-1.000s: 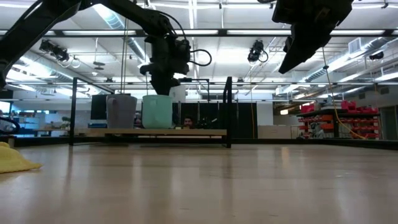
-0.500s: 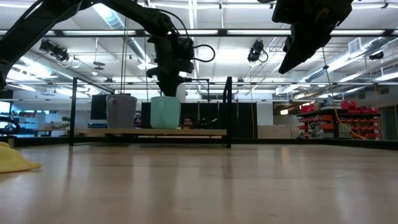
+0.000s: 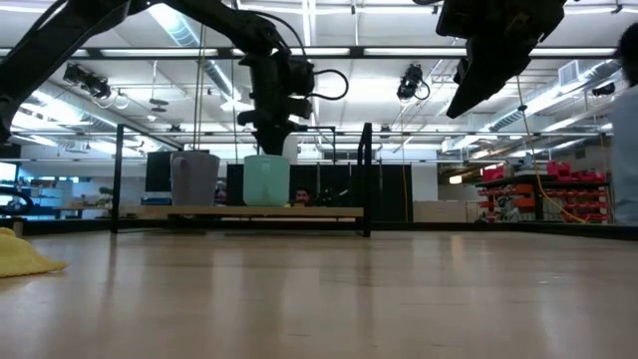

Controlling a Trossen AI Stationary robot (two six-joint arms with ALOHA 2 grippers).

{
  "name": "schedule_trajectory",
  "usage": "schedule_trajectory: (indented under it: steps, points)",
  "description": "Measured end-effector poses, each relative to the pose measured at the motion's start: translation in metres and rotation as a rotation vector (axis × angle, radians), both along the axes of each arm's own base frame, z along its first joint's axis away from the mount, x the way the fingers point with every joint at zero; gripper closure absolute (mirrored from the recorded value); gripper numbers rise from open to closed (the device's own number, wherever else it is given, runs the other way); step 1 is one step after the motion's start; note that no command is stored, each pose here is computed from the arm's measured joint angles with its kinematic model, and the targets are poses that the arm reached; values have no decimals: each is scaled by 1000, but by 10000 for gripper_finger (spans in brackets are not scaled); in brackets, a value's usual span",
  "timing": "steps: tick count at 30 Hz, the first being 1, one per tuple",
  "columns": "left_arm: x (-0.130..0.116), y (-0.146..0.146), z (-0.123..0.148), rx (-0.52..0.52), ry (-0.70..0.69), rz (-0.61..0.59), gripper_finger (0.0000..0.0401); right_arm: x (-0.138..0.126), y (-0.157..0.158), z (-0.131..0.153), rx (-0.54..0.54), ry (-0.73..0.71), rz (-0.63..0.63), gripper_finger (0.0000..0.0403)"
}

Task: Stack small to large cups/mugs on shelf
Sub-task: Put the light blue mug on the shelf, then put the transparent mug on the shelf

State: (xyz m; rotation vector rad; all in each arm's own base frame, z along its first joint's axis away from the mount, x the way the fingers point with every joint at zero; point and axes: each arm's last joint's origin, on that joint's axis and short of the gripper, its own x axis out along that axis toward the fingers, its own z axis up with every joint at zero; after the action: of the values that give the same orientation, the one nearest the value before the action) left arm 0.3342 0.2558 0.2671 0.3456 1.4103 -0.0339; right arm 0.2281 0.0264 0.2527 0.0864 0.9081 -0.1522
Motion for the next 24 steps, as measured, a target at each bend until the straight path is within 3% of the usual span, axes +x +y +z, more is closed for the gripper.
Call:
schedule_trajectory:
  steps: [9, 14, 20, 24]
  points:
    - [2, -7, 8, 17, -4, -12, 337, 0, 0, 0, 0, 0, 0, 353]
    - [4, -10, 29, 38, -46, 20, 340, 0, 0, 0, 0, 0, 0, 353]
    - [4, -23, 72, 28, -129, 167, 349, -1, 0, 0, 5, 6, -8, 353]
    - [-2, -41, 103, -23, -172, 349, 351, -4, 1, -2, 31, 37, -43, 353]
